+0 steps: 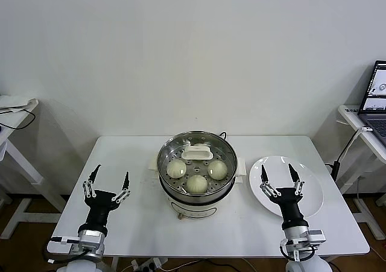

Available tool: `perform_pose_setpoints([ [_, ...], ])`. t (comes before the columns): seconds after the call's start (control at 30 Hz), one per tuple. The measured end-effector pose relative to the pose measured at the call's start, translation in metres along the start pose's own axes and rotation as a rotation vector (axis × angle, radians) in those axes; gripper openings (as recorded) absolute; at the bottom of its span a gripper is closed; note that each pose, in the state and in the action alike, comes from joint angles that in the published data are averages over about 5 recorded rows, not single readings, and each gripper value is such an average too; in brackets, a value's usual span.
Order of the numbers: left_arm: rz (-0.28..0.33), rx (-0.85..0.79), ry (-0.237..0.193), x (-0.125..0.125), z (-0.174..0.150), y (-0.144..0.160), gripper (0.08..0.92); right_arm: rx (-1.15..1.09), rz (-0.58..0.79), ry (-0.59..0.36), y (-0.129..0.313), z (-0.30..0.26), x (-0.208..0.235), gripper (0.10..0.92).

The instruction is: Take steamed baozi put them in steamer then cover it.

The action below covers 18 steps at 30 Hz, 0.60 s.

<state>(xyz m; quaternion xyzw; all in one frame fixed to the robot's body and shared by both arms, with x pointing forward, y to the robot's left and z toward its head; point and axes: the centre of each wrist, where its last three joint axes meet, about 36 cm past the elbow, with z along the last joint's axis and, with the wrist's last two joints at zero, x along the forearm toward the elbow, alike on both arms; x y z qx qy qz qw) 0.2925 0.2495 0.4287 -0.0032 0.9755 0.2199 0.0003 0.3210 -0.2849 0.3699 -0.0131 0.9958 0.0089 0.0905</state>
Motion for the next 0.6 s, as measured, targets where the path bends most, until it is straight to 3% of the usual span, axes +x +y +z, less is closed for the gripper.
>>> perform_pose_setpoints([
  [0.6, 0.007, 0.026, -0.017, 0.0051, 0.0023, -0.0007, 0.823, 0.019, -0.007, 0.016, 0.0023, -0.0048, 0.0020, 0.823],
])
